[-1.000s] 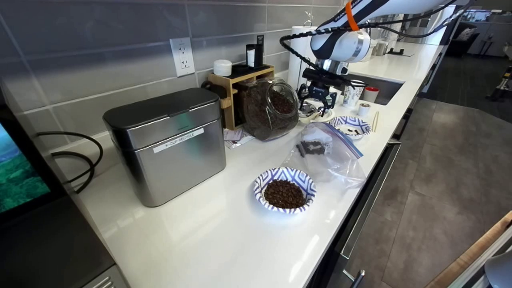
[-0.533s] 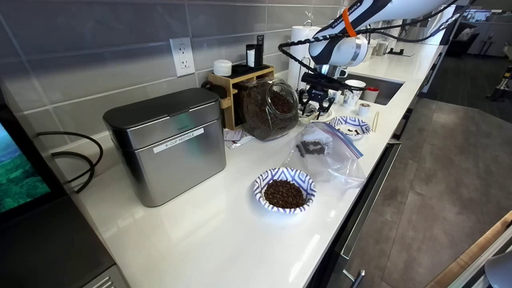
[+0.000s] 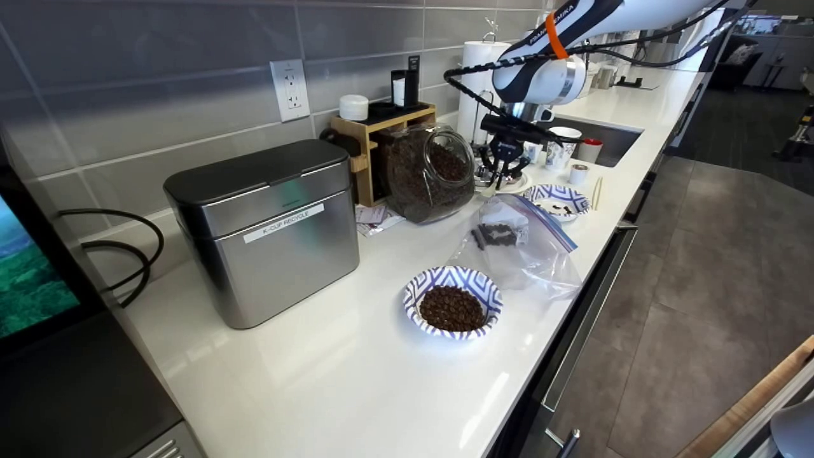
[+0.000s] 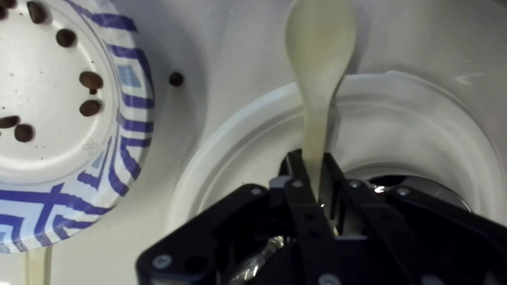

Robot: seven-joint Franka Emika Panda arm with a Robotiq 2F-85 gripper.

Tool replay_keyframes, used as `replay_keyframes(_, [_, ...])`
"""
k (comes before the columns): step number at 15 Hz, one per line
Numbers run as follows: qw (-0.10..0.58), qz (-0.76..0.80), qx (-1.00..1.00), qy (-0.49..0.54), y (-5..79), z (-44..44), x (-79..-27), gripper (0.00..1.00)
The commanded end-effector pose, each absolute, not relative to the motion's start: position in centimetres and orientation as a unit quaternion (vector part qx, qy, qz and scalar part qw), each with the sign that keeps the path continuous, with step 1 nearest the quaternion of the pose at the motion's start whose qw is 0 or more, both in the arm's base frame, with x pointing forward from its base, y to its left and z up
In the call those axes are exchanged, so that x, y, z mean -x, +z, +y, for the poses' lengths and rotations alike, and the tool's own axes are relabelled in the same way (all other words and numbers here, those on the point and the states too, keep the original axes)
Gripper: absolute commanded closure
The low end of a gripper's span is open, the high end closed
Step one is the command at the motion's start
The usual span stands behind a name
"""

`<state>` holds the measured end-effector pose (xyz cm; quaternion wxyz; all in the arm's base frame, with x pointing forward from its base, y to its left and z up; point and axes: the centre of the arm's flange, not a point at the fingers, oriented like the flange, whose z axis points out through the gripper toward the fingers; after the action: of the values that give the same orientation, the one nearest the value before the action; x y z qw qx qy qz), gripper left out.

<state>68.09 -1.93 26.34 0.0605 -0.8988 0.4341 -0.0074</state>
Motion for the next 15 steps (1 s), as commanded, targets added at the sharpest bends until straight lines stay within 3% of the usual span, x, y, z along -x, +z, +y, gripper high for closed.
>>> replay_keyframes(1, [0.056, 0.439, 0.897, -0.008, 27.0, -2.2, -68.1, 0.97])
replay_keyframes(8, [0.075, 0.46, 0.885, 0.012, 31.8, -2.6, -66.5, 0.97])
replay_keyframes(15, [0.184, 0.466, 0.864, -0.041, 37.7, -0.7, -62.3, 0.97])
